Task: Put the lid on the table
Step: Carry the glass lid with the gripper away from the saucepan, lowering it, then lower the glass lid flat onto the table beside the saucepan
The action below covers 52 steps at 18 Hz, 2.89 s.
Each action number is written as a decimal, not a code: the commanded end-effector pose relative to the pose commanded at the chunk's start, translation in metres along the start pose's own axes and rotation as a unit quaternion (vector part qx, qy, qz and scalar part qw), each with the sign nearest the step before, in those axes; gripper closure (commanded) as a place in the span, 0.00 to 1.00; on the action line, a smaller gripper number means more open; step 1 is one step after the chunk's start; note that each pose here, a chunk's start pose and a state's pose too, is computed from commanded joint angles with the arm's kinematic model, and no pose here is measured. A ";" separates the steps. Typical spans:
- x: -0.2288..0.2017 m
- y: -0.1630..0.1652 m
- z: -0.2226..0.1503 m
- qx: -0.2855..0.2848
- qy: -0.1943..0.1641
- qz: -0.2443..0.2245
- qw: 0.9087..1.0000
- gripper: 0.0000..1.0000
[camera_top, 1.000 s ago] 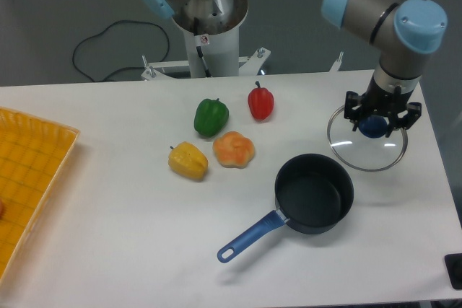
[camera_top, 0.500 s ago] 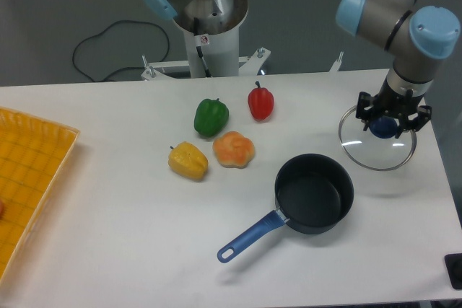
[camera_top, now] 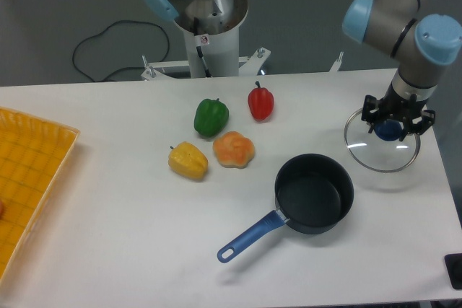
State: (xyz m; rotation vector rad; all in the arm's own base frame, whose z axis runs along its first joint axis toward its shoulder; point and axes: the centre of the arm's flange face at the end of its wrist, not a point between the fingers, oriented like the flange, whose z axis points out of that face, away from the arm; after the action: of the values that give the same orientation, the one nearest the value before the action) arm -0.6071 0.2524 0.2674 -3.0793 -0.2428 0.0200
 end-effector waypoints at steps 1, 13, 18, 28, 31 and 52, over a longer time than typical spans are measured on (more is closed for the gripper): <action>-0.001 0.000 0.002 0.000 -0.001 0.000 1.000 0.45; 0.002 -0.001 0.031 0.025 -0.004 -0.001 1.000 0.45; 0.002 -0.001 0.035 0.023 -0.001 -0.002 1.000 0.45; 0.003 -0.001 0.044 0.025 -0.006 -0.001 1.000 0.45; 0.003 -0.002 0.047 0.025 -0.007 0.000 1.000 0.45; 0.003 -0.005 0.056 0.026 -0.008 0.000 1.000 0.44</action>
State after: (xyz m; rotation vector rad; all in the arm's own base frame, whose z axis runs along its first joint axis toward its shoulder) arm -0.6058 0.2605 0.2118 -3.0292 -0.2381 0.0489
